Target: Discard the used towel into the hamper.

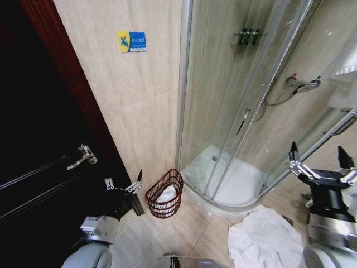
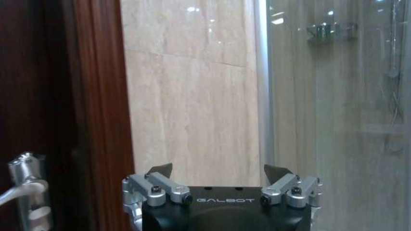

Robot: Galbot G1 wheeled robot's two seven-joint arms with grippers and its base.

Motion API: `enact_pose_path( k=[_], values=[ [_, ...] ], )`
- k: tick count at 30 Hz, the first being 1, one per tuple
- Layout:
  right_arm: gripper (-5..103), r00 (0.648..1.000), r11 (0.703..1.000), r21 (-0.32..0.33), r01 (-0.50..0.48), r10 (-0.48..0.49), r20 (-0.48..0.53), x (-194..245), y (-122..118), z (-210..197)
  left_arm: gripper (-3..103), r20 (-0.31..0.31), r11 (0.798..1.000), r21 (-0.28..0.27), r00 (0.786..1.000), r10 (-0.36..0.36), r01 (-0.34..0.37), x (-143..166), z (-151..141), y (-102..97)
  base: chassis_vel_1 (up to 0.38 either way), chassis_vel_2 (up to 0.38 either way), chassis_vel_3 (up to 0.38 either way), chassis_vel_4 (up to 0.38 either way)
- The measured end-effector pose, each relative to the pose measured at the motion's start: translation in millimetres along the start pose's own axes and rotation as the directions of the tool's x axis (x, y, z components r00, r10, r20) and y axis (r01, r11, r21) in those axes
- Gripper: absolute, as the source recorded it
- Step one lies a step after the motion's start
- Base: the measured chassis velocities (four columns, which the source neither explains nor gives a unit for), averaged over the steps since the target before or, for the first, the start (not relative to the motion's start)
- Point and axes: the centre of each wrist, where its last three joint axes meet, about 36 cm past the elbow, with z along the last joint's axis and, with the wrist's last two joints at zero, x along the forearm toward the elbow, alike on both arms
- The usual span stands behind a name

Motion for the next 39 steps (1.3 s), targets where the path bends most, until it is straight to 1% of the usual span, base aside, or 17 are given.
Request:
enact_pose_path(
  k=[16, 20, 31, 39],
  values=[
    [100, 1.0, 1.0, -0.008, 0.002, -0.002, 0.001, 3.3, 1.0, 0.9, 93, 0.0, 1.0, 0.0, 1.0, 0.0, 0.0, 0.0, 0.1, 0.0, -0.152, -0.15, 0.132, 0.143],
    [100, 1.0, 1.0, -0.007, 0.006, -0.006, 0.019, 3.6, 0.8, 0.9, 93, 0.0, 1.0, 0.0, 1.0, 0.0, 0.0, 0.0, 0.1, 0.0, -0.017, -0.01, 0.014, 0.017],
    [100, 1.0, 1.0, -0.018, -0.003, 0.003, 0.02, 4.2, -3.9, -0.8, 93, 0.0, 1.0, 0.0, 1.0, 0.0, 0.0, 0.0, 0.1, 0.0, 0.0, 0.0, 0.0, 0.0],
    [100, 1.0, 1.0, -0.025, -0.001, 0.002, 0.024, 1.8, -0.4, 0.2, 93, 0.0, 1.0, 0.0, 1.0, 0.0, 0.0, 0.0, 0.1, 0.0, -0.107, -0.085, 0.1, 0.094]
  ],
)
